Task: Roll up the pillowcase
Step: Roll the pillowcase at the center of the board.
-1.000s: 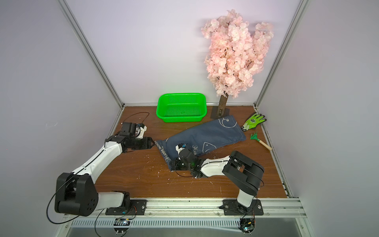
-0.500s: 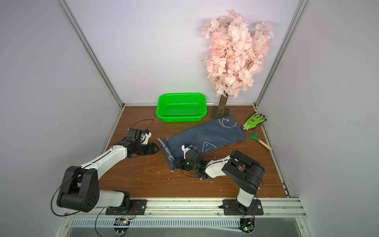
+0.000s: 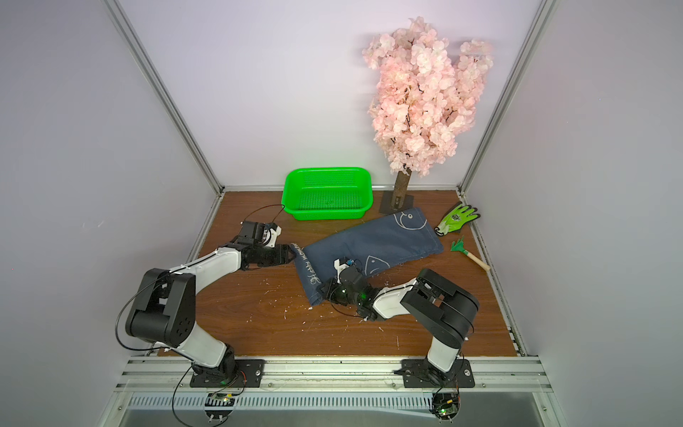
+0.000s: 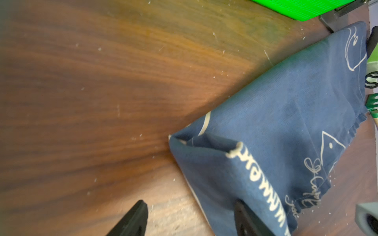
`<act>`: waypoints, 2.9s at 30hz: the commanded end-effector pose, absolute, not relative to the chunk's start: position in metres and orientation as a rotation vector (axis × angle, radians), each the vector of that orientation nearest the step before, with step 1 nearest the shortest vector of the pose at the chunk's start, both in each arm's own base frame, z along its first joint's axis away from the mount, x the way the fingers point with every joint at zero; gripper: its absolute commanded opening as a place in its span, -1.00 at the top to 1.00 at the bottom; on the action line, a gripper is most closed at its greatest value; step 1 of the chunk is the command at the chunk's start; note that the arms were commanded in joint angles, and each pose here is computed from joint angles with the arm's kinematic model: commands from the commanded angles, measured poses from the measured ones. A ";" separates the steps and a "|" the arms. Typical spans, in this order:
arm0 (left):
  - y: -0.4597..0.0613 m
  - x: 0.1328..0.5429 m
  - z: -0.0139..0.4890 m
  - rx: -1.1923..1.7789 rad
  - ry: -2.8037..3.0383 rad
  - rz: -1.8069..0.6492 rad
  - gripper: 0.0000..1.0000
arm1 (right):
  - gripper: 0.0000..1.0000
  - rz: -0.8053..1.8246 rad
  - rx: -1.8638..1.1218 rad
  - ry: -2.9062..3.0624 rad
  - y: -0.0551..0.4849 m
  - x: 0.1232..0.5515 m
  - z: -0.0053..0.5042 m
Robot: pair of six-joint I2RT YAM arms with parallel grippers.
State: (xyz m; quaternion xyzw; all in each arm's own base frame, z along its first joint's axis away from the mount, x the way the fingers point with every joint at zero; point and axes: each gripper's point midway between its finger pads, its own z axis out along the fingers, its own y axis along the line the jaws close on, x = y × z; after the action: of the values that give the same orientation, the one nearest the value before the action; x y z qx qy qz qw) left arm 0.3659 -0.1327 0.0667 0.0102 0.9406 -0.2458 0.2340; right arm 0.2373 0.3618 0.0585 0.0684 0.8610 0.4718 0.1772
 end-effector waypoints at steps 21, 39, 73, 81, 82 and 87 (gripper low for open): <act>-0.152 0.383 0.025 0.121 2.706 -0.656 -0.34 | 0.16 0.744 -0.055 2.413 0.318 0.266 0.090; -0.148 0.369 -0.014 0.206 2.883 -0.539 -0.01 | 0.01 0.192 -0.828 2.135 0.395 0.255 0.100; -0.147 0.371 -0.025 0.309 2.968 -0.514 0.13 | -0.32 -0.056 -1.006 2.138 0.406 0.239 0.073; -0.150 0.371 -0.026 0.326 2.977 -0.531 0.13 | -0.27 -0.253 -1.078 2.111 0.395 0.242 0.055; -0.150 0.372 -0.026 0.326 2.977 -0.532 0.13 | -0.25 -0.276 -1.087 2.106 0.394 0.242 0.053; -0.151 0.376 -0.022 0.335 2.966 -0.535 0.13 | -0.05 -0.426 -1.130 2.084 0.382 0.245 0.042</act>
State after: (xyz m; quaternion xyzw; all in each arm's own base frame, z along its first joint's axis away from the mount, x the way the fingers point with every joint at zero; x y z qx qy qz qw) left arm 0.4182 -0.1605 0.0289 0.1168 0.9595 -0.2023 0.1577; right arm 0.2438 0.3956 0.0447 -0.4255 0.8187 -0.1138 0.3685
